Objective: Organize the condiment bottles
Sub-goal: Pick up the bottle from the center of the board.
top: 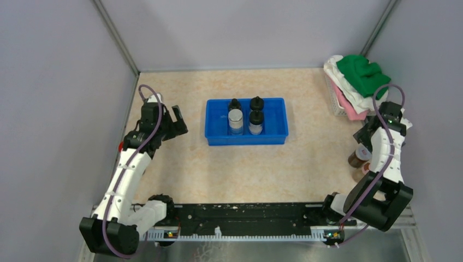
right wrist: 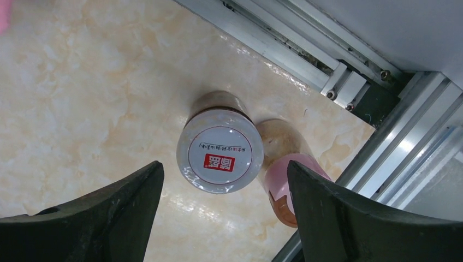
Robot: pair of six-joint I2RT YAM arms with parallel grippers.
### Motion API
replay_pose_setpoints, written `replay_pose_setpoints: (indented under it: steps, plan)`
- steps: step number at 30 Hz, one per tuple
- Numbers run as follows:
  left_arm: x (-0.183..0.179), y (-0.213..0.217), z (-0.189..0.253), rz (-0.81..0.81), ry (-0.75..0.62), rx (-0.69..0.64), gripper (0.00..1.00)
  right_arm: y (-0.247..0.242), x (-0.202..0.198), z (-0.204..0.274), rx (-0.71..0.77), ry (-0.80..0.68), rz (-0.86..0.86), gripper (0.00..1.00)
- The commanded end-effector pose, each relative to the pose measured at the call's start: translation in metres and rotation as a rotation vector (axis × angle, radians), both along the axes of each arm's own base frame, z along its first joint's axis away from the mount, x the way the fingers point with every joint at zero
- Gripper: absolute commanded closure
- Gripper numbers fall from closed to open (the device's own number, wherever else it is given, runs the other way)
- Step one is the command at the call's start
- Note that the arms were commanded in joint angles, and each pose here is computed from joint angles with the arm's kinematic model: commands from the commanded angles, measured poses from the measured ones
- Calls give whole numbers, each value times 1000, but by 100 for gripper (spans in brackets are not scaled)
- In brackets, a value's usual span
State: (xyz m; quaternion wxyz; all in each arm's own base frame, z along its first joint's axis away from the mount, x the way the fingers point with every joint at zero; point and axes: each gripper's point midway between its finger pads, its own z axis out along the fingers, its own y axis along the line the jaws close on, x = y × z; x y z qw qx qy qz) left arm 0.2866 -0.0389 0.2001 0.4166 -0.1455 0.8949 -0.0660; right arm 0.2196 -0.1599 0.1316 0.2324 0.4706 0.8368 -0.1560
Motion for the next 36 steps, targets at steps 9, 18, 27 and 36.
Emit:
replay_pose_setpoints:
  steps: [9,18,27,36]
  plan:
    - [10,-4,9,-24,-40,3,4,3,2,-41,47,33,35,16]
    - [10,-4,7,-23,-34,8,5,7,4,-48,66,29,62,36]
    - [9,-3,7,-22,-37,14,5,7,18,-42,75,-8,92,68]
    - [11,12,4,39,-30,81,5,27,42,-39,122,-83,173,83]
